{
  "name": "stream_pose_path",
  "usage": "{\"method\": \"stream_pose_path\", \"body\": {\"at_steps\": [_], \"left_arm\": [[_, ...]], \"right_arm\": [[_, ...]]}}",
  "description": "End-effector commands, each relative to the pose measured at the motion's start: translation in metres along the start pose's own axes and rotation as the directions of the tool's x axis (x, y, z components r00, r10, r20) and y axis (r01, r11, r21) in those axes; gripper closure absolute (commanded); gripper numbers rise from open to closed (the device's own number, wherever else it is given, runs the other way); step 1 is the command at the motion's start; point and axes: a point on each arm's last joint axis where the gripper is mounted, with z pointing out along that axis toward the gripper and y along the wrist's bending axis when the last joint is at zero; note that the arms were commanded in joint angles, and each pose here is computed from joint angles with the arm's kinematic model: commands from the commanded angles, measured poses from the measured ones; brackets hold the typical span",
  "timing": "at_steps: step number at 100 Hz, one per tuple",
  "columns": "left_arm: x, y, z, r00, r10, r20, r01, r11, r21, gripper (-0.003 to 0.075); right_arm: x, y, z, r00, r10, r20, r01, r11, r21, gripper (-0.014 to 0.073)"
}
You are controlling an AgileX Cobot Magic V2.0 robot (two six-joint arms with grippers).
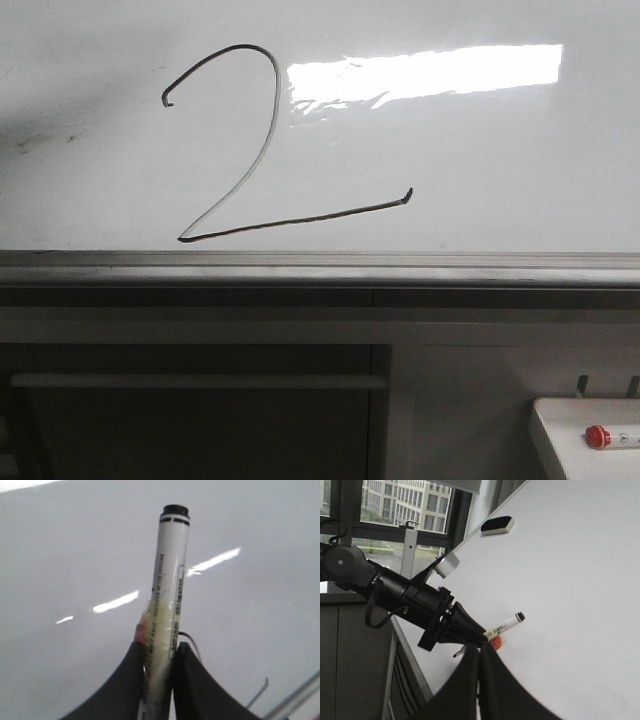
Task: Write number 2 on whiteboard
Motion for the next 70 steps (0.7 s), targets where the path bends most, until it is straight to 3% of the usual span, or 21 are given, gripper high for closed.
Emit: {"method": "stream_pose_path", "body": {"at_steps": [1,24,47,70], "left_arm": [[-0.005,0.011,0.007,0.989,-0.035,0.142,0.049,0.994,-0.100,0.0741],[0.020,0.023,0.042,0.990,-0.086,0.115,0.106,0.979,-0.173,0.0741],[0.033,0.033,0.065,0.970,-0.205,0.129,0.231,0.944,-0.235,0.0741],[0.051,0.035,0.085,0.974,-0.221,0.049,0.226,0.942,-0.250,0.0741]], "right_arm": [[0.006,-0.001,-0.006,0.999,0.037,0.018,-0.038,0.998,0.049,0.0665],[0.034,0.003,-0.005,0.993,0.114,-0.040,-0.112,0.992,0.058,0.0665],[0.036,0.003,-0.005,0.991,0.129,-0.035,-0.126,0.990,0.065,0.0665],[0.036,0.002,-0.004,0.991,0.129,-0.031,-0.126,0.989,0.074,0.0665]]}}
